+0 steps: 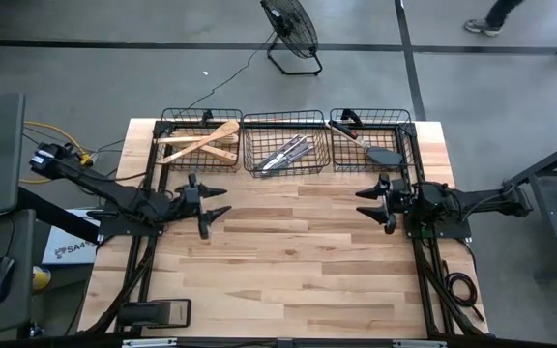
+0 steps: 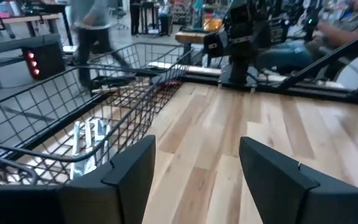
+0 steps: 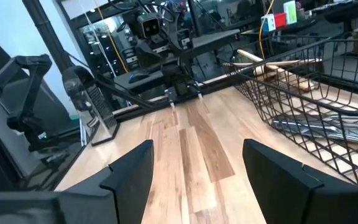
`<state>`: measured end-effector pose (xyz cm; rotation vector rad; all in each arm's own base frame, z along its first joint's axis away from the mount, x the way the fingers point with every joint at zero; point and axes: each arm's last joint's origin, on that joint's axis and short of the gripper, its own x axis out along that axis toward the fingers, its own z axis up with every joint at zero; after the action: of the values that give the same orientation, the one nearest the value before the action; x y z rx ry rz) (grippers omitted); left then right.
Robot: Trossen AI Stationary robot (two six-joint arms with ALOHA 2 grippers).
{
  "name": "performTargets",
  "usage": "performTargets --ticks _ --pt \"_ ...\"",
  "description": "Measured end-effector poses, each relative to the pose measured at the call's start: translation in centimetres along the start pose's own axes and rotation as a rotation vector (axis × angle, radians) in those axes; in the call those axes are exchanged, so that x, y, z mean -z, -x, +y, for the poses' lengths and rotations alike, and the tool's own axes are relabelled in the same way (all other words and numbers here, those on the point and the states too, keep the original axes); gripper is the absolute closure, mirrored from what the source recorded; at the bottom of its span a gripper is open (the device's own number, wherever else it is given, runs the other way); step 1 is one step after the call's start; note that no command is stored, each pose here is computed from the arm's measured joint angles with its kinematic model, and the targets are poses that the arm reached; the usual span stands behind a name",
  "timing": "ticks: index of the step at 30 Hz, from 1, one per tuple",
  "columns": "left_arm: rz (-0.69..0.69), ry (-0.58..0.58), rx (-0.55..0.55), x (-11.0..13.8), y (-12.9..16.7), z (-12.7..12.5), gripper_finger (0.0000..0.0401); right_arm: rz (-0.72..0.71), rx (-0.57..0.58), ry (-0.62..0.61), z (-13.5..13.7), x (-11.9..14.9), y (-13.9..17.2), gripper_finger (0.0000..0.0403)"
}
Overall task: Pick & Place Kitchen Items
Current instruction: Return to Home Position
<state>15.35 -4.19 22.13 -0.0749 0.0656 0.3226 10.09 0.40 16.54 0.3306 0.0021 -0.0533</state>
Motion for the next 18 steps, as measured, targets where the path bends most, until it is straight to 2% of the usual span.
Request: performTargets --ticks 14,18 --pt "-0.087 0.002 -0.03 2.3 0.7 0.7 0.0174 0.007 -0.003 -0.01 0.0 0.1 0.0 0.0164" --pt "-0.115 0.02 0.017 3.1 1.2 1.2 0.0174 0.008 -0.003 -0.01 0.0 0.1 0.0 0.0164"
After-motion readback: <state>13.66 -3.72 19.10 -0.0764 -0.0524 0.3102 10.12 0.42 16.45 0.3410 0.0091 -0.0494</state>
